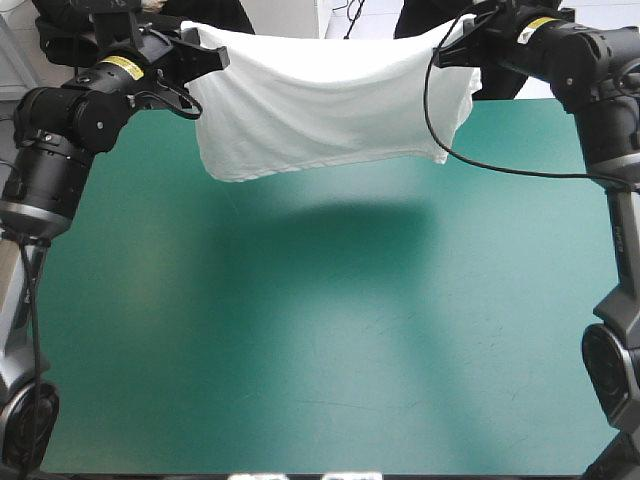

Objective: Fold the cloth

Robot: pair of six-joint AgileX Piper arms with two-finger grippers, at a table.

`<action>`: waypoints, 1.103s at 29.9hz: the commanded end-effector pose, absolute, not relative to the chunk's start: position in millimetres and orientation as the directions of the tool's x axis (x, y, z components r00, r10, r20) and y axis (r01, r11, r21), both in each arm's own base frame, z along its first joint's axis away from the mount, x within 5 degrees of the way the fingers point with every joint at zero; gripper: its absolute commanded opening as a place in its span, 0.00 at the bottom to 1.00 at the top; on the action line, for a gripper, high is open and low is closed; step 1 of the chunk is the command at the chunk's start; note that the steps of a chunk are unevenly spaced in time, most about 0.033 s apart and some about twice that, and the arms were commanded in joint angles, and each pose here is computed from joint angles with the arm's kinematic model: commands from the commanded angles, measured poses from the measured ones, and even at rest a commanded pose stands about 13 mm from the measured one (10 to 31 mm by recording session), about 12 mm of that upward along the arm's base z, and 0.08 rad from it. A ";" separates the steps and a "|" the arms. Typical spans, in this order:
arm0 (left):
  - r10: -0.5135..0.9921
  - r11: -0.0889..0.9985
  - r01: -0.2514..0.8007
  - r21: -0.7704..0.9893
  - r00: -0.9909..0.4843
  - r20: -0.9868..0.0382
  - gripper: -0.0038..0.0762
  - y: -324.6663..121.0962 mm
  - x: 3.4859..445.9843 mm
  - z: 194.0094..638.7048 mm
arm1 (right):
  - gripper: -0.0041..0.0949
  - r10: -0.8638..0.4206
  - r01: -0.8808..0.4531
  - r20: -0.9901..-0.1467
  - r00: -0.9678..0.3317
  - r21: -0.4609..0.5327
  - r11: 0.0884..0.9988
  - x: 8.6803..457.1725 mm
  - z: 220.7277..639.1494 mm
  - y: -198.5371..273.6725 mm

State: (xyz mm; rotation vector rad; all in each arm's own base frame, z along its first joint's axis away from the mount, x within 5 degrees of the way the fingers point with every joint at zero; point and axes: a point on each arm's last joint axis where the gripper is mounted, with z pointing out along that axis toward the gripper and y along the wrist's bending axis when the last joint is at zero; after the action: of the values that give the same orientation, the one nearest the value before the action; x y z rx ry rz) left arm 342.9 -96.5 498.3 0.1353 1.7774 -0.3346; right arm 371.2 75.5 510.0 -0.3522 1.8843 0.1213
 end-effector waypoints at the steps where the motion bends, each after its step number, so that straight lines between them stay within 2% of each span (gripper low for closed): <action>1: -0.129 0.945 0.258 -0.203 -0.276 -0.952 0.03 -93.9 356.6 490.9 | 0.02 -0.189 -0.300 -0.934 -0.302 -0.095 0.949 379.0 502.0 74.3; 5: -0.076 0.948 0.240 -0.210 -0.470 -0.879 0.03 -101.1 376.0 451.6 | 0.02 -0.204 -0.330 -0.862 -0.465 -0.045 0.943 396.9 454.7 79.8; 9: -0.016 0.952 0.226 -0.205 -0.635 -0.772 0.03 -104.4 381.2 422.0 | 0.02 -0.266 -0.376 -0.726 -0.633 -0.012 0.927 399.9 408.4 82.9; 13: 0.057 0.952 0.243 -0.183 -0.732 -0.679 0.03 -104.1 372.6 411.3 | 0.02 -0.309 -0.421 -0.607 -0.732 0.046 0.906 393.6 379.3 86.1; 18: 0.105 0.945 0.250 -0.211 -0.842 -0.529 0.03 -105.8 358.4 394.2 | 0.02 -0.349 -0.450 -0.469 -0.811 0.119 0.885 382.0 358.0 88.3; 23: 0.148 0.946 0.245 -0.210 -0.908 -0.392 0.03 -107.8 335.1 361.5 | 0.02 -0.353 -0.440 -0.409 -0.842 0.141 0.887 371.0 342.3 86.6; 33: 0.168 0.953 0.214 -0.216 -0.963 -0.212 0.03 -100.0 279.5 298.7 | 0.02 -0.370 -0.410 -0.201 -0.907 0.218 0.886 309.0 291.8 77.5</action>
State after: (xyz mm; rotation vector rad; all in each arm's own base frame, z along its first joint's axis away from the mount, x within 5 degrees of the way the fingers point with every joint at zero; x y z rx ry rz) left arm 298.2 -101.4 288.4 0.2983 2.9617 -0.3085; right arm 335.2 82.7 280.2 -0.5823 2.9058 0.3571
